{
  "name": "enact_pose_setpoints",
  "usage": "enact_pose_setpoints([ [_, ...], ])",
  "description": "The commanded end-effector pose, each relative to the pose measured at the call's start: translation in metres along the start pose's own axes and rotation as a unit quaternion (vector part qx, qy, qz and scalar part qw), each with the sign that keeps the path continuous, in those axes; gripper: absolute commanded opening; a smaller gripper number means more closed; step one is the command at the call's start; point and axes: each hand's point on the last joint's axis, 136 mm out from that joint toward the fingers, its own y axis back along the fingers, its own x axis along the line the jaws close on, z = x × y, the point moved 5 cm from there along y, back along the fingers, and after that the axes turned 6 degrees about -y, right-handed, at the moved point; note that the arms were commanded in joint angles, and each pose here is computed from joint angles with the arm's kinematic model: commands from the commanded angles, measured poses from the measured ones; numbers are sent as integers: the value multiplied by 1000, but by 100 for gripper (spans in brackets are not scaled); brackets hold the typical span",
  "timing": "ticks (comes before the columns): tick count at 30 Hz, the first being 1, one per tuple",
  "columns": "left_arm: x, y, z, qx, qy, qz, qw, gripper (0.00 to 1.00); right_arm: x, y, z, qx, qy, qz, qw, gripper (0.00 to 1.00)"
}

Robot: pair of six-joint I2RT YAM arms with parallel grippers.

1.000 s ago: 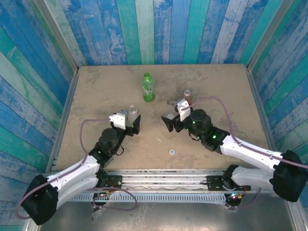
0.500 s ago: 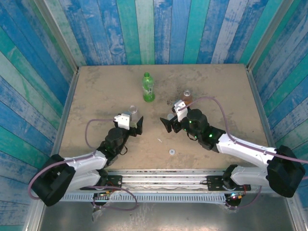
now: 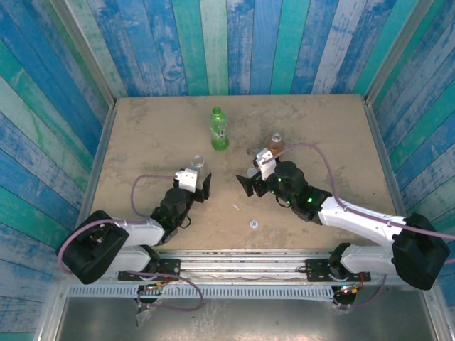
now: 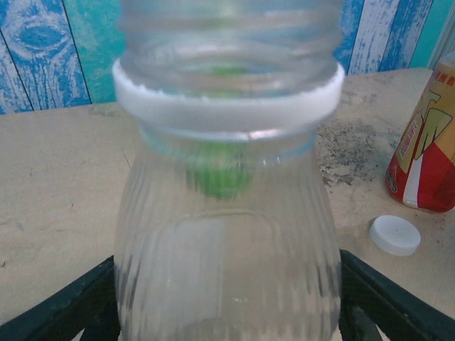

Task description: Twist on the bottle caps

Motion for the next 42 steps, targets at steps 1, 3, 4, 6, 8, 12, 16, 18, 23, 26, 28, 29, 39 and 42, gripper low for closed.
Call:
enact_pose_setpoints([
  [1, 0, 1, 1, -7, -5, 1, 1000, 70, -1, -1, -1, 0, -7, -13, 1000, 100],
  [3, 0, 2, 0, -6, -8, 1, 1000, 65, -9, 0, -4, 4, -11, -42, 999, 100],
  [4, 0, 3, -1, -5, -8, 1, 1000, 63, -11, 0, -6, 6, -8, -49, 999, 100],
  [6, 1, 5, -2, -4, -8, 0, 1000, 60, -14, 1, -7, 11, -7, -64, 998, 100],
  [8, 2, 7, 2, -11, -5, 0, 1000, 58, -16, 1, -9, 18, -6, -71, 997, 100],
  [12, 1, 10, 4, -11, -6, -7, 1000, 57, -16, -5, -11, 39, -10, -76, 996, 100],
  [16, -1, 13, 7, -8, -14, -19, 1000, 58, -14, -24, -18, 74, -14, -78, 994, 100],
  [18, -1, 14, 5, -3, -18, -20, 1000, 59, -17, -35, -26, 96, -26, -97, 990, 100],
  [23, -1, 16, 5, -6, -18, -22, 1000, 58, -27, -65, -52, 169, -49, -162, 971, 100],
  [26, -2, 15, 5, -4, -21, -25, 999, 58, -31, -79, -61, 191, -57, -187, 962, 100],
  [28, -2, 15, 4, -2, -23, -27, 999, 58, -33, -85, -65, 192, -63, -202, 958, 100],
  [29, -3, 15, 5, -4, -23, -29, 999, 58, -35, -88, -67, 192, -65, -211, 956, 100],
  [39, -4, 13, 3, 2, -25, -31, 999, 59, -42, -112, -84, 208, -75, -250, 943, 100],
  [42, -4, 13, 2, 5, -25, -32, 999, 60, -45, -115, -89, 211, -91, -256, 939, 100],
])
